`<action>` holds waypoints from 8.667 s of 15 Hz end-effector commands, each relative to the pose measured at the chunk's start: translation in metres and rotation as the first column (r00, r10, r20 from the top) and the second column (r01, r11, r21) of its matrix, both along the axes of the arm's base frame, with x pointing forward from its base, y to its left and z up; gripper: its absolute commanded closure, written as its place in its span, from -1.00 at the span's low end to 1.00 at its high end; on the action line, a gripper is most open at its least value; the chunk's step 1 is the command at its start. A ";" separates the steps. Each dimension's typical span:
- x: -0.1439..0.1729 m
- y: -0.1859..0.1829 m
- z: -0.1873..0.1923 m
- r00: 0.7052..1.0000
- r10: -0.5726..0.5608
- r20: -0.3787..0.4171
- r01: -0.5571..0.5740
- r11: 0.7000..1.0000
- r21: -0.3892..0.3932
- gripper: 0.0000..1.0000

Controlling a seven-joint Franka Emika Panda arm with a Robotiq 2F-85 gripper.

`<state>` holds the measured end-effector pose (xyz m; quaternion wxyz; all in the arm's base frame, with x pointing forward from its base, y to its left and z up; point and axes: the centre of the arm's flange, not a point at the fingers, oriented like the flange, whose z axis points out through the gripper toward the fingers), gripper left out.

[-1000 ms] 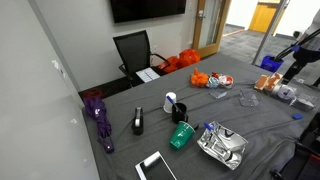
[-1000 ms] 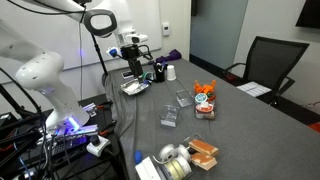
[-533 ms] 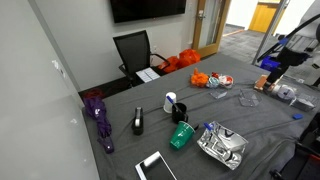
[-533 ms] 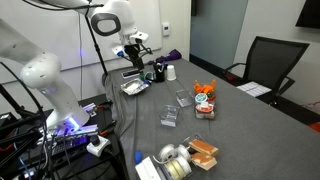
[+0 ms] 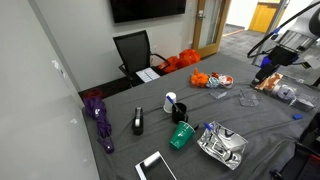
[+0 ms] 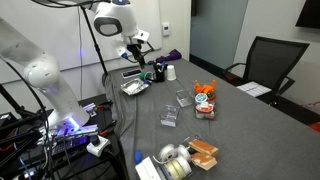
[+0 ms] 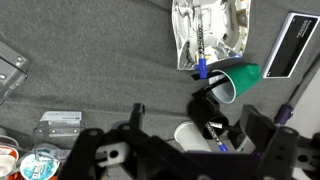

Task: Put the green cup upright

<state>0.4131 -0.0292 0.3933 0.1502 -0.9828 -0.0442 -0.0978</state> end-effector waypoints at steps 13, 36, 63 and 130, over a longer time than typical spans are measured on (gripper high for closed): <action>0.080 0.106 -0.059 0.991 -0.121 0.049 0.106 0.967 0.230 -1.00; 0.126 0.154 -0.146 0.978 0.064 -0.197 -0.018 0.974 0.226 -1.00; 0.164 0.224 -0.233 0.931 0.276 -0.237 -0.195 0.929 0.316 -0.50; 0.103 0.353 -0.135 0.976 -0.052 -0.212 -0.101 0.753 -0.650 0.98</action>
